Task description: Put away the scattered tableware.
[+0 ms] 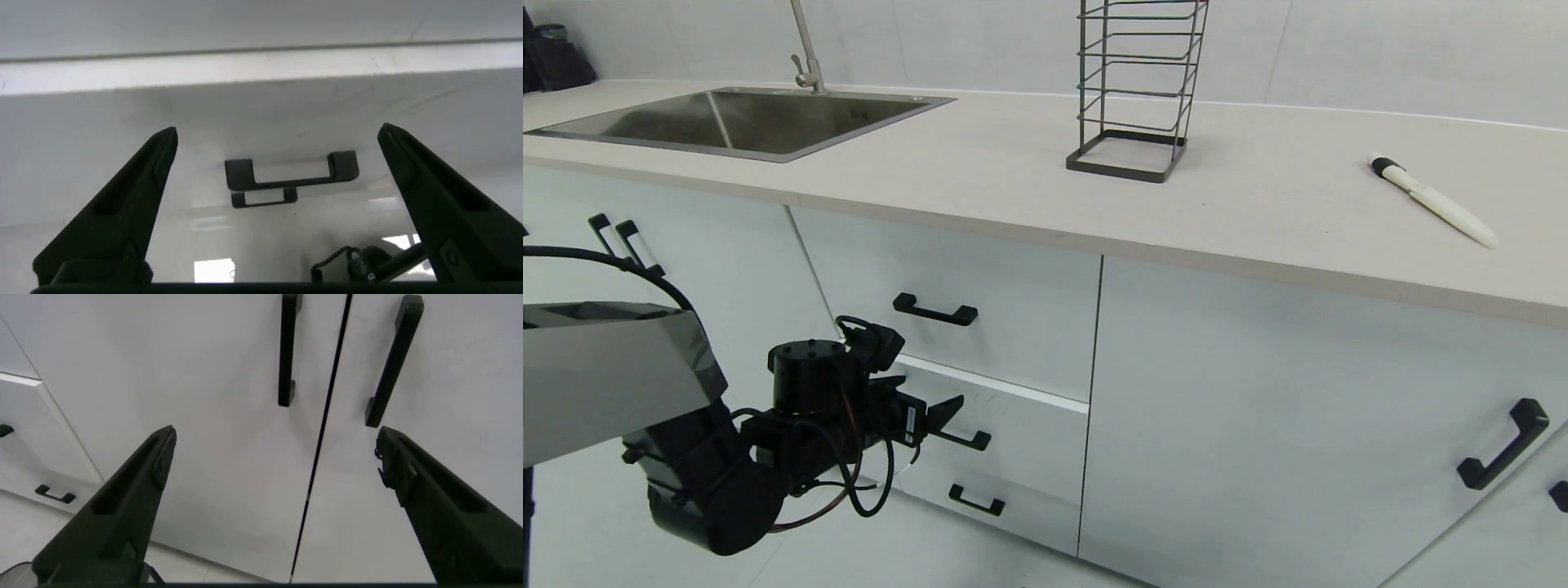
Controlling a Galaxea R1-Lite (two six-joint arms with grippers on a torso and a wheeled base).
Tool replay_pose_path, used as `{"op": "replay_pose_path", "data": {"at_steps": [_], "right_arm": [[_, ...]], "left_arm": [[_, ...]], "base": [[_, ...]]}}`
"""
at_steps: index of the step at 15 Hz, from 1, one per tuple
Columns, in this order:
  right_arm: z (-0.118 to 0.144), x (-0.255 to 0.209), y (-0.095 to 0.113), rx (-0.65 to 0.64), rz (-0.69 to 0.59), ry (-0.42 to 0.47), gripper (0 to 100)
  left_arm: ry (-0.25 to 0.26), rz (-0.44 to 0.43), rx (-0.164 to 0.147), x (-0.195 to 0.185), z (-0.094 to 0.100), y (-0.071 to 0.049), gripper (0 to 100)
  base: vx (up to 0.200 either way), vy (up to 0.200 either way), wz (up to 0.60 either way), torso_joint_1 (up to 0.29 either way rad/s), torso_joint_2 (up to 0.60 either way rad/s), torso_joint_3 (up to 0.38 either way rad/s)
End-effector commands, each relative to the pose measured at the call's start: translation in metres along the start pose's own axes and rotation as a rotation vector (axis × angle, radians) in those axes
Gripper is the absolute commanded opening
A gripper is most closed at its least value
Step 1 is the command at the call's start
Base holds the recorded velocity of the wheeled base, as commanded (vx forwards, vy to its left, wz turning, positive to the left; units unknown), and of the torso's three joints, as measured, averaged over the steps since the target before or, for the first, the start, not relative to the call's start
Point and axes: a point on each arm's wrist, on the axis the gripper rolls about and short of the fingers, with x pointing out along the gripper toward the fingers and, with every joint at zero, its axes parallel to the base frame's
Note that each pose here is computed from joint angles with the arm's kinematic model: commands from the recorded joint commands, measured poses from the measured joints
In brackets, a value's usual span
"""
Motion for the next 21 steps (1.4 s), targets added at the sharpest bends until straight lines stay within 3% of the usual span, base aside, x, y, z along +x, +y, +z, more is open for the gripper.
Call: {"op": "replay_pose_path", "data": {"at_steps": [1,8,13,17,18,20,21], "right_arm": [[0.0,0.0,0.0,0.0,0.0,0.002,100],[0.0,0.0,0.0,0.0,0.0,0.002,100],[0.0,0.0,0.0,0.0,0.0,0.002,100],[0.0,0.0,0.0,0.0,0.0,0.002,100],[0.0,0.0,0.0,0.0,0.0,0.002,100],[0.0,0.0,0.0,0.0,0.0,0.002,100],[0.0,0.0,0.0,0.0,0.0,0.002,100]], "left_arm": [[-0.003,0.0,0.001,0.003,0.0,0.0,100],[-0.043,-0.003,-0.006,-0.008,-0.003,-0.003,100],[-0.115,0.001,0.005,-0.063,-0.002,-0.012,100],[-0.271,0.032,0.026,-0.149,0.011,-0.022,100],[-0.271,0.032,0.026,-0.149,0.011,-0.022,100],[-0.488,0.166,0.067,-0.224,0.024,-0.021,100],[-0.539,0.178,0.09,-0.245,0.022,-0.027,100]], "base": [[0.0,0.0,0.0,0.0,0.0,0.0],[0.0,0.0,0.0,0.0,0.0,0.0],[0.0,0.0,0.0,0.0,0.0,0.0],[0.0,0.0,0.0,0.0,0.0,0.0],[0.0,0.0,0.0,0.0,0.0,0.0],[0.0,0.0,0.0,0.0,0.0,0.0],[0.0,0.0,0.0,0.0,0.0,0.0]]}}
